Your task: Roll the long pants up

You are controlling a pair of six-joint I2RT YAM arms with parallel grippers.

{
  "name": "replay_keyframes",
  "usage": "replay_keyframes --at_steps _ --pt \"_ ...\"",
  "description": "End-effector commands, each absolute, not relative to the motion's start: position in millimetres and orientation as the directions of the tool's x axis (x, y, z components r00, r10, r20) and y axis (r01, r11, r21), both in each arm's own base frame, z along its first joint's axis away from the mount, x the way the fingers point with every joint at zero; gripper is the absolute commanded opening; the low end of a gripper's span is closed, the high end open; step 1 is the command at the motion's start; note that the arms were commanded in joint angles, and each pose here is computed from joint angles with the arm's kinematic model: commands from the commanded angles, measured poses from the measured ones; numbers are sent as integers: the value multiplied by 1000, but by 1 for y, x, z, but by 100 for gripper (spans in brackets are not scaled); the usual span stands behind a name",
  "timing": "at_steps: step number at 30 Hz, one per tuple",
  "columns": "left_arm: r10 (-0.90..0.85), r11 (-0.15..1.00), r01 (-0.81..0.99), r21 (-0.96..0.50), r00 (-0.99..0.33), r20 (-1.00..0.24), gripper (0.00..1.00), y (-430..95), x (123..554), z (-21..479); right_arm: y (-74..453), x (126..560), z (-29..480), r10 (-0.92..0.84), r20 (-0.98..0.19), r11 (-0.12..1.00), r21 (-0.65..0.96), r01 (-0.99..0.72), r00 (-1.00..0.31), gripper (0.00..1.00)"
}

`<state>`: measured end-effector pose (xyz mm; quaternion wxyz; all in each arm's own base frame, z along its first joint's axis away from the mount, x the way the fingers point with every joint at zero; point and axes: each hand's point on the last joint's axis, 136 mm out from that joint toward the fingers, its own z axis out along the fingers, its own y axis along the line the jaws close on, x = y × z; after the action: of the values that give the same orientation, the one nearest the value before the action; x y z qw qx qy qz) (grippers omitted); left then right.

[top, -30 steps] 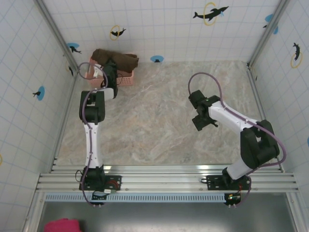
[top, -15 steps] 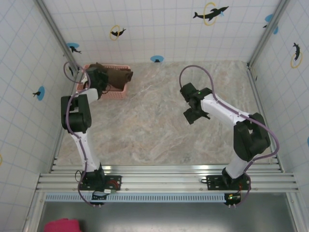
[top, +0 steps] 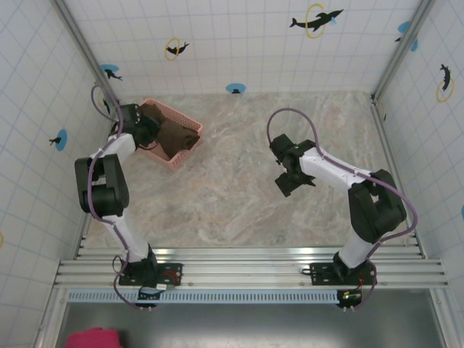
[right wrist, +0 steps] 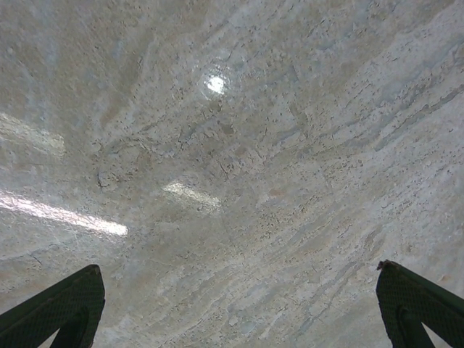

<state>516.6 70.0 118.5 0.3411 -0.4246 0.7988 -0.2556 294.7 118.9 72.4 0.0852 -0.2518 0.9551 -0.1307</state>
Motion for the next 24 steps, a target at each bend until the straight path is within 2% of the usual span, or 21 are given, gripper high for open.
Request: replay_keyframes --at_steps 1,10,17,20,24 --pt "-854 510 -363 -779 -318 -411 0 80 530 174 120 298 79 -505 -145 845 -283 -453 -851 99" --pt "-961 274 -189 -943 -90 -261 0 105 565 198 121 301 71 -514 -124 839 -277 -468 -849 99" --pt "-994 109 53 -993 22 -108 0 108 587 253 123 302 57 -504 -105 845 -267 -464 -857 99" --pt "-994 103 84 -991 33 -101 0 109 585 266 124 301 52 -501 -98 847 -261 -463 -860 99" --pt "-989 141 14 -990 36 -141 0 114 578 257 125 302 50 -497 -101 850 -256 -461 -862 99"
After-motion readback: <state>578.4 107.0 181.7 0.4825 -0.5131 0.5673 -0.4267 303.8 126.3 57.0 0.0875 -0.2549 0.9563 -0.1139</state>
